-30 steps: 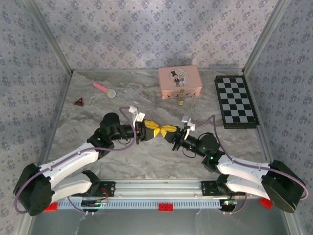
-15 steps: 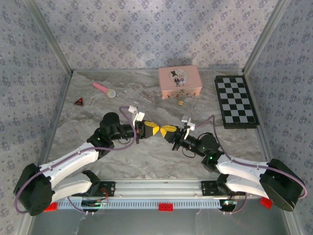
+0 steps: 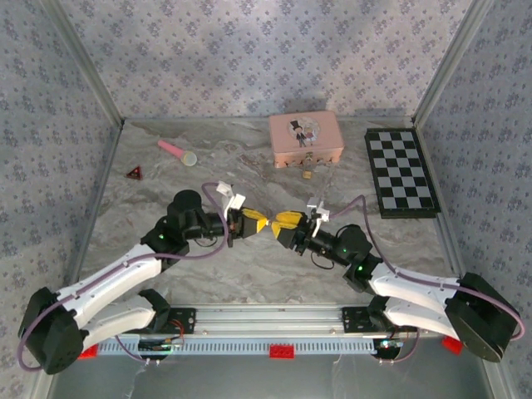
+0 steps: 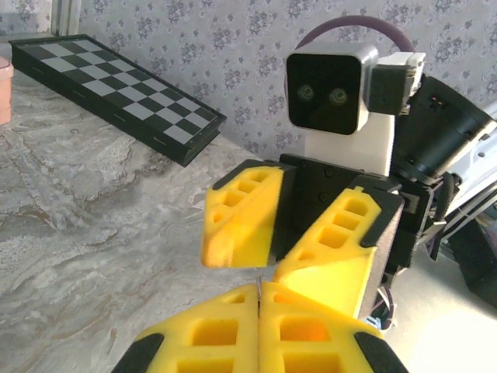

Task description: Unlock a padlock with a key

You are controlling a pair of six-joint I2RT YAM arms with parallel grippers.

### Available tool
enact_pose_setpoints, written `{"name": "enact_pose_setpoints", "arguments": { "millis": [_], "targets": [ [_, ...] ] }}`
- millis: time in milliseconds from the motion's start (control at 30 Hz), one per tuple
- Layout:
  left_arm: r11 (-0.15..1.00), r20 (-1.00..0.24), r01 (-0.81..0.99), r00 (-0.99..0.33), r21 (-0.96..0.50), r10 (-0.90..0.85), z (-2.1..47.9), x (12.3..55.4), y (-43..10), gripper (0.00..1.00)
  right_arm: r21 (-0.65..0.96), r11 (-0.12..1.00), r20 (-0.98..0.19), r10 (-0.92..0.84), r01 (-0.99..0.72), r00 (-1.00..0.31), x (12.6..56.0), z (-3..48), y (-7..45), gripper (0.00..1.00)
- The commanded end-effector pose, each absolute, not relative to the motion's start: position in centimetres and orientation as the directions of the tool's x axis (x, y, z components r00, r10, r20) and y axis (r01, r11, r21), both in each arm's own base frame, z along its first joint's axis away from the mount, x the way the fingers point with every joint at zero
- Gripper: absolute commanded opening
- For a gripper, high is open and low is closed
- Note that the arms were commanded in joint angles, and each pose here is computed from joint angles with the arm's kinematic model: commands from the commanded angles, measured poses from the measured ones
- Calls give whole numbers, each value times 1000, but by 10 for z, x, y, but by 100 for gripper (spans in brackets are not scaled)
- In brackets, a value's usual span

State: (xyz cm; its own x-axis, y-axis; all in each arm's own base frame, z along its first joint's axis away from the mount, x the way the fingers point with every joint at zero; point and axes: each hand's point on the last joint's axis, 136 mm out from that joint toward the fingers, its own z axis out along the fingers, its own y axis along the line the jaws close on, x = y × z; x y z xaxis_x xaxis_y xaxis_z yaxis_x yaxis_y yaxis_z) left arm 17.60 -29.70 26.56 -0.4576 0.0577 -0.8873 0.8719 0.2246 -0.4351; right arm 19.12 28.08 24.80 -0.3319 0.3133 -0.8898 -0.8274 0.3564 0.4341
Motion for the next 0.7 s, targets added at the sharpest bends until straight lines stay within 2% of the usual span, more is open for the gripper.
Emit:
{"name": "enact_pose_setpoints", "arguments": {
  "millis": [0, 167, 333, 533, 667],
  "targets": [
    [232, -905, 902, -401, -364, 144, 271, 168, -291, 0, 414, 338, -901, 286, -845, -326, 186, 250, 283, 43],
    [272, -869, 889, -433, -368, 240, 263, 168, -288, 0, 390, 267, -908, 269, -881, -320, 175, 253, 290, 49],
    [270, -862, 895, -426, -356, 274, 264, 167, -288, 0, 369, 212, -914, 258, -905, -312, 168, 256, 299, 50],
    [242, -854, 900, -426, -364, 300, 261, 161, -294, 0, 358, 189, -918, 252, -914, -307, 165, 258, 307, 50],
    [238, -847, 899, -428, -367, 314, 257, 160, -296, 0, 355, 175, -920, 243, -919, -309, 163, 258, 311, 45]
  ]
}}
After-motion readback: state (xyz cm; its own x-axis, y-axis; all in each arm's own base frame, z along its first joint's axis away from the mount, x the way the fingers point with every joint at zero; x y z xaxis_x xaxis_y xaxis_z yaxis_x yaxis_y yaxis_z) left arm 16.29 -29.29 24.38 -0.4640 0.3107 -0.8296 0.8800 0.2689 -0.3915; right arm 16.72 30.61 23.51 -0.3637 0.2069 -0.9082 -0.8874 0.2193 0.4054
